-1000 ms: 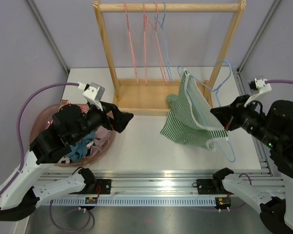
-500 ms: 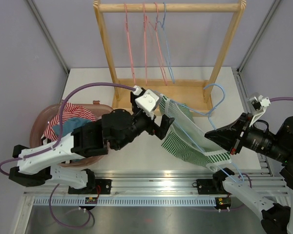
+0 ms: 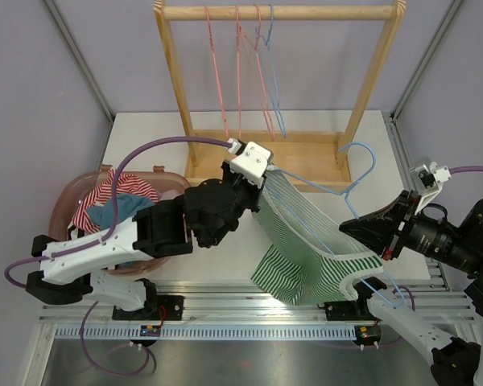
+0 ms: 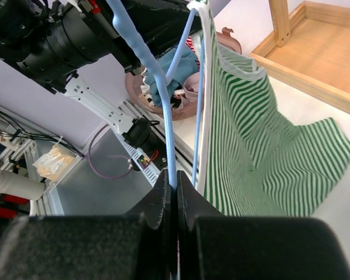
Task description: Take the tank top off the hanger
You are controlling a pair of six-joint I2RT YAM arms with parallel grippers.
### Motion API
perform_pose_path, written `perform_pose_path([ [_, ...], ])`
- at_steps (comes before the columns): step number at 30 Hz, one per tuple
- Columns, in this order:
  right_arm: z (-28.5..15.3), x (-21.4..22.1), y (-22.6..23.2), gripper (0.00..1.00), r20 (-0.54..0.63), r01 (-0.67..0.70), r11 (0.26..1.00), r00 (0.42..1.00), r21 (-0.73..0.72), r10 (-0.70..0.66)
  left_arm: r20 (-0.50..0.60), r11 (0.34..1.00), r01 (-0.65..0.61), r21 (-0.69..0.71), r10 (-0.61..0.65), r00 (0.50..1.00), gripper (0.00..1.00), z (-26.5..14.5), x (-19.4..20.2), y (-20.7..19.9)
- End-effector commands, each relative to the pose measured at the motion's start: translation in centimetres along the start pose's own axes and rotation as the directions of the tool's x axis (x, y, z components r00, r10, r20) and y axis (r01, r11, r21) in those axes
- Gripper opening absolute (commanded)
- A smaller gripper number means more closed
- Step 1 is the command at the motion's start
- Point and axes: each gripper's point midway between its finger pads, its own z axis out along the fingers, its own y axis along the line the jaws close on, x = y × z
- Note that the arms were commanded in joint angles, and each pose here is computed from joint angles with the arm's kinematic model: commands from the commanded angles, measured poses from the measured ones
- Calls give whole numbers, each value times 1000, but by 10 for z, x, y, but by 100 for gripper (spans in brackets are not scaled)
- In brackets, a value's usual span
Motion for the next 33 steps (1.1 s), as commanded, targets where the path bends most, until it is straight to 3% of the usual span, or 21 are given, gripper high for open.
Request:
perform_pose_path([
  [1,1,-3,-8,0,23,46,998,999,31,-47,54,992,58,-108,-53,997,0,-9,-15,26],
  [8,-10,28,-7,0,-5,162,987,987,-27,-162,30,892,212,-399,-219,975,0,-14,25,123],
  [13,-16,37,-5,0,38,229,972,973,-58,-227,45,866,297,-402,-305,951,0,-25,46,151],
  [16,-15,30,1,0,106,260,962,962,-88,-250,25,892,310,-328,-320,947,0,-22,48,139],
  [18,-11,18,4,0,197,269,959,949,-92,-247,-20,932,308,-189,-318,948,0,-17,54,113],
  [19,-10,12,4,0,239,271,958,940,-90,-243,8,937,336,-101,-337,942,0,-18,44,101],
  [20,1,15,-5,0,243,214,972,952,-93,-187,-40,944,324,56,-322,946,0,-17,54,71],
  [22,-4,-8,6,0,396,269,957,895,-110,-206,-10,913,341,225,-348,937,0,-22,44,44],
  [23,6,-5,-3,0,404,214,969,903,-121,-149,-39,883,333,329,-340,940,0,-28,46,21],
  [25,2,-24,3,0,520,252,959,841,-132,-150,-74,863,324,388,-322,944,0,-30,58,-1],
  [26,10,-22,-4,0,522,218,965,845,-145,-112,-93,851,310,425,-300,950,0,-32,64,-19],
  [27,6,-36,-1,0,592,235,962,799,-142,-107,-111,846,301,441,-282,953,0,-31,72,-29],
  [29,15,-39,-12,0,634,198,967,771,-159,-54,-145,827,279,487,-239,960,0,-32,87,-57],
  [30,5,-52,-5,0,706,233,958,707,-166,-49,-157,823,274,498,-225,962,0,-32,93,-65],
  [33,-1,-67,-35,0,802,137,987,598,-84,-14,-218,857,271,439,-191,957,0,-20,123,-76],
])
